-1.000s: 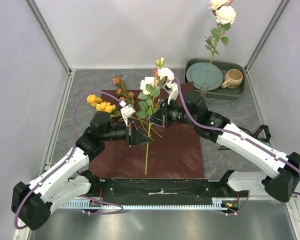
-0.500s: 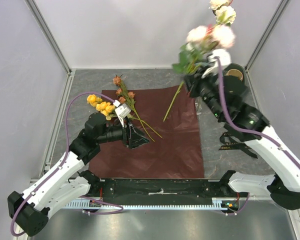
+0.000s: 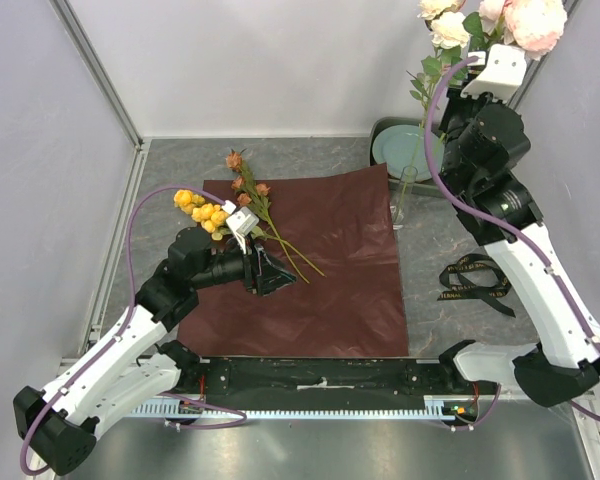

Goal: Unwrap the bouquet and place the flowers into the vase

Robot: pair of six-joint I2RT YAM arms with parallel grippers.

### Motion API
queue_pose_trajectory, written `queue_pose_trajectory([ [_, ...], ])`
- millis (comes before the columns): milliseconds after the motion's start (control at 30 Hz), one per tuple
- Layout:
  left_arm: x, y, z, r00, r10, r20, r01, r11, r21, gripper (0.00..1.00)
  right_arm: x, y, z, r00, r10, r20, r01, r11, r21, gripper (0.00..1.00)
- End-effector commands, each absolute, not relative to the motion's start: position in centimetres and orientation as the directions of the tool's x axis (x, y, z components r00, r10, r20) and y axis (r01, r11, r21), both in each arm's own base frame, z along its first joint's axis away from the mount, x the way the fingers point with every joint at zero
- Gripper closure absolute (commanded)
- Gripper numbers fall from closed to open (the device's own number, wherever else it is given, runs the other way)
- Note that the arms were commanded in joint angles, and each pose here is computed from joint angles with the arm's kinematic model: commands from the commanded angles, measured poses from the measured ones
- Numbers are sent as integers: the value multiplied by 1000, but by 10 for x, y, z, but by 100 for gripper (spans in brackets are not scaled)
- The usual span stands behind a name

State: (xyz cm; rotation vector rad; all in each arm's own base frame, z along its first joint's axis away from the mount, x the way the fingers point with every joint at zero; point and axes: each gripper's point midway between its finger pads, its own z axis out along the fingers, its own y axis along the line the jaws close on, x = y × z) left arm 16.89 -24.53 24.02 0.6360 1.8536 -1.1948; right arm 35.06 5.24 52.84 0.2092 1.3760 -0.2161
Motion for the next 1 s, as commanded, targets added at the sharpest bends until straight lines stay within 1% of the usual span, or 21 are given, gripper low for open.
queue_pose_trajectory([
  [0, 171, -243, 250, -481, -20, -876, 788, 427, -443, 34, 360, 47, 537, 217, -35, -976, 286, 958, 29, 100],
  [267, 172, -245, 248, -486, -12, -874, 788, 426, -445, 34, 380, 40, 515, 209, -3, -978, 272, 961, 55, 100],
  [533, 172, -245, 247, -485, -10, -874, 790, 425, -443, 33, 394, 49, 503, 203, 33, -979, 216, 973, 77, 100],
  [733, 173, -245, 247, -485, -7, -874, 790, 424, -442, 33, 401, 55, 489, 182, 35, -983, 206, 976, 73, 100],
  [967, 173, -245, 245, -494, -3, -870, 784, 431, -447, 29, 408, 55, 468, 173, 19, -985, 210, 976, 56, 100],
])
